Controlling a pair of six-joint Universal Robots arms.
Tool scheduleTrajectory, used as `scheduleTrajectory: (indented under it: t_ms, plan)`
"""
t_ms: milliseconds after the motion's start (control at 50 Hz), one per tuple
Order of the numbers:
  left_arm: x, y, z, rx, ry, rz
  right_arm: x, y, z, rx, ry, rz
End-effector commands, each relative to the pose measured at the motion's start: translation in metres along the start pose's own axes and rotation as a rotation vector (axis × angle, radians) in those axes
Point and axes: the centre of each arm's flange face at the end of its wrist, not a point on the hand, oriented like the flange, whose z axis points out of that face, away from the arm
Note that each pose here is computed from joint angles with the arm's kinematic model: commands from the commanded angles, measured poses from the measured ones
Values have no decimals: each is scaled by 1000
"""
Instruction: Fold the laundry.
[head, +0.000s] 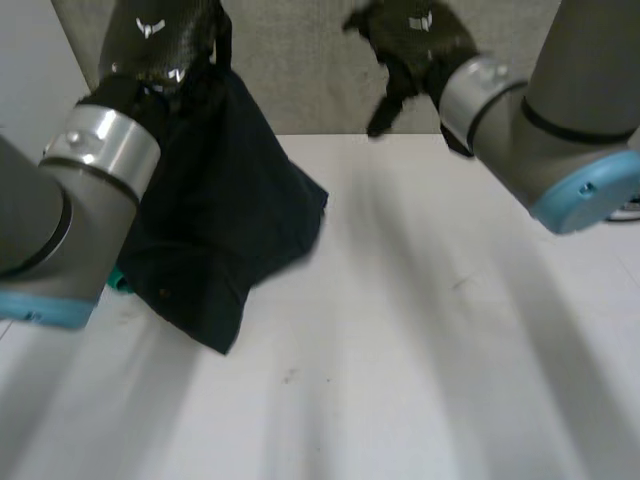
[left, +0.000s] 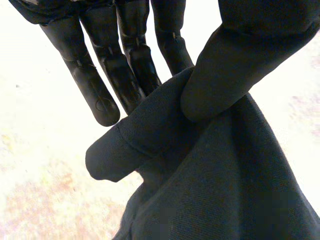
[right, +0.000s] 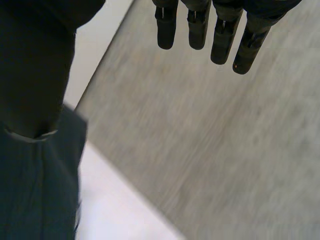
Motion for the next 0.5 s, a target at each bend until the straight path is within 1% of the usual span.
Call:
scheduleTrajectory:
  t_ms: [20, 40, 60, 120, 140, 200, 220, 280, 300, 360, 380, 440, 500]
  plan:
    - [2, -8, -37, -62, 11, 77, -3, 65, -11, -289, -18, 150]
    - [2, -9, -39, -65, 11, 86, -2, 71, -12, -312, -15, 181]
    - [1, -10, -42, -66, 11, 95, -4, 82, -13, -357, -14, 253]
    - [2, -15, -48, -75, 16, 125, -9, 98, -14, -416, -19, 357]
    - [2, -16, -49, -79, 17, 131, -15, 111, -15, -460, -35, 424]
    - [2, -15, -54, -103, 22, 135, -27, 126, -18, -520, -83, 517]
    - [2, -15, -55, -108, 23, 135, -34, 133, -19, -547, -119, 571]
    - [3, -12, -58, -130, 29, 134, -42, 140, -21, -572, -171, 640]
    - [4, -11, -58, -134, 32, 133, -45, 145, -21, -589, -186, 685]
    - [4, -10, -59, -140, 33, 132, -51, 149, -22, -608, -203, 734]
    - [4, -10, -59, -142, 33, 131, -59, 149, -23, -615, -216, 752]
    - [4, -9, -58, -142, 33, 131, -77, 149, -22, -603, -251, 763]
    - [5, -11, -58, -135, 33, 130, -85, 151, -19, -583, -265, 762]
